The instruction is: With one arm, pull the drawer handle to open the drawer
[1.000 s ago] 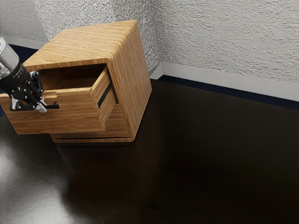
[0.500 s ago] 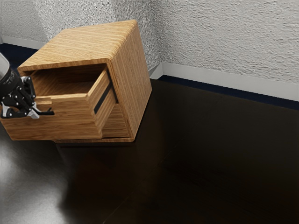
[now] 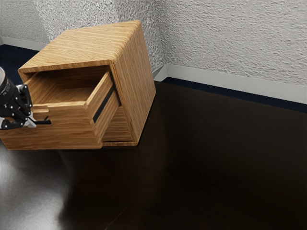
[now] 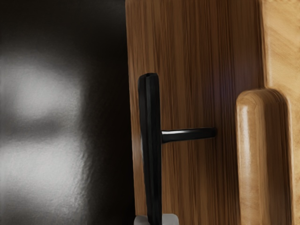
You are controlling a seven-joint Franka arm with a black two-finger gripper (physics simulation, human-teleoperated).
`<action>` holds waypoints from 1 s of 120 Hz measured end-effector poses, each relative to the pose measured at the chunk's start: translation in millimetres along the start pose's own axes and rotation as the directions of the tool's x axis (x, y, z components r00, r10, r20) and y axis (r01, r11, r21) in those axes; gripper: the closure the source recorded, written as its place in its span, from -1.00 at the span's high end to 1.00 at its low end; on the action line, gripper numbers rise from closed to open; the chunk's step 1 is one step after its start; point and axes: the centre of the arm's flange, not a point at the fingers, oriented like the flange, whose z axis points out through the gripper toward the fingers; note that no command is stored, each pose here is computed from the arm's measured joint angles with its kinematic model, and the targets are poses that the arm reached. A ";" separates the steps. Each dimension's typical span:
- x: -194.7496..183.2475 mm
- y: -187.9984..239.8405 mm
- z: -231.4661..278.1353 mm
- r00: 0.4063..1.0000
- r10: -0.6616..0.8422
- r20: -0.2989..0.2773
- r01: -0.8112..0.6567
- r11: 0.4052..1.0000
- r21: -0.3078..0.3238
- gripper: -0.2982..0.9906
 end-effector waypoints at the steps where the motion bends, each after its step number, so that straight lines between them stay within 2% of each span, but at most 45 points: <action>1: -0.1 -0.4 -0.3 1.000 0.000 0.000 0.000 1.000 -0.001 -0.69; 43: -8.6 -18.2 -6.2 1.000 0.001 -0.022 -0.002 1.000 -0.015 -0.68; 120: -12.4 -41.1 -9.2 1.000 -0.011 -0.027 0.010 1.000 -0.028 -0.68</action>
